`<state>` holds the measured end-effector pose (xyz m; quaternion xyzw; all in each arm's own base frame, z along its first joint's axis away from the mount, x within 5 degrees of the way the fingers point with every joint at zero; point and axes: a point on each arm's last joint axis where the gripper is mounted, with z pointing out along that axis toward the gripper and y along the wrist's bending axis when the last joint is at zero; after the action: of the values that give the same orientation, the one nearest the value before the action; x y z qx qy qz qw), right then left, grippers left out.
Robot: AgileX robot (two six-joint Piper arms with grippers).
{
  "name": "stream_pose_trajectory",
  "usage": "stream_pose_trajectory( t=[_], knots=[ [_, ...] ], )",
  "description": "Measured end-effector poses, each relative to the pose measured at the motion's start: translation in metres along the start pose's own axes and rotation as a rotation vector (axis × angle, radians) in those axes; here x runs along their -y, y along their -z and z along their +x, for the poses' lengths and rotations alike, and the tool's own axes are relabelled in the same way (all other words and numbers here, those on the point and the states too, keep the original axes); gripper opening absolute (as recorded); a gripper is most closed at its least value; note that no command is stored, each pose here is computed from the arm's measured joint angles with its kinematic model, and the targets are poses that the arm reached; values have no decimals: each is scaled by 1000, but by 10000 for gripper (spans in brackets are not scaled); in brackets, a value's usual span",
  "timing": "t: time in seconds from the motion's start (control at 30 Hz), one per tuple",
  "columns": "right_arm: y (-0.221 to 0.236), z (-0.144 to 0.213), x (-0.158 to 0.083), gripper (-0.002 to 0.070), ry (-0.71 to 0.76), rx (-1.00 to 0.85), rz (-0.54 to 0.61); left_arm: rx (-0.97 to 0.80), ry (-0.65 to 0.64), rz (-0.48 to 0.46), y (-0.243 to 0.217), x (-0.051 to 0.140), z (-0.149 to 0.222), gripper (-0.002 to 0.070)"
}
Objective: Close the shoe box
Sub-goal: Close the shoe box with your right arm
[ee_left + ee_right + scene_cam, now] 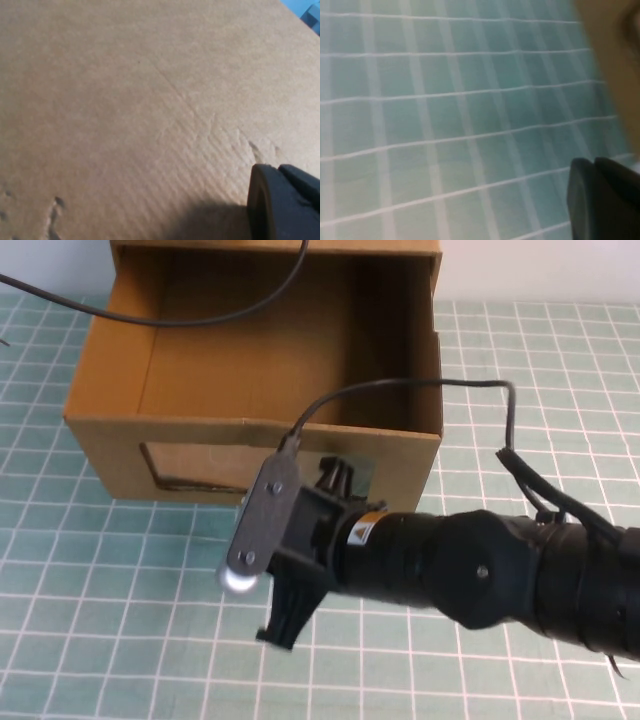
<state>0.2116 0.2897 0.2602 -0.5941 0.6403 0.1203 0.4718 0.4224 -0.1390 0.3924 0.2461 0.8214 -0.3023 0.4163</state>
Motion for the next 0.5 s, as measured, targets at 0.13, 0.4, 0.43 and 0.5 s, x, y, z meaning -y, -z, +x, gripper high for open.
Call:
stream_pose_trajectory(
  t=[0.13, 0.4, 0.43, 0.5],
  knots=[
    [-4, 3, 17, -14, -11, 25, 142, -2, -1, 2, 0, 0, 0, -5],
    [-14, 10, 24, -14, 14, 10, 219, -4, -1, 3, 0, 0, 0, -5],
    [-15, 10, 25, -14, 4, 11, 241, -4, -1, 3, 0, 0, 0, -5],
    [-17, 12, 28, -14, -14, 10, 283, -4, -1, 3, 0, 0, 0, -5]
  ],
)
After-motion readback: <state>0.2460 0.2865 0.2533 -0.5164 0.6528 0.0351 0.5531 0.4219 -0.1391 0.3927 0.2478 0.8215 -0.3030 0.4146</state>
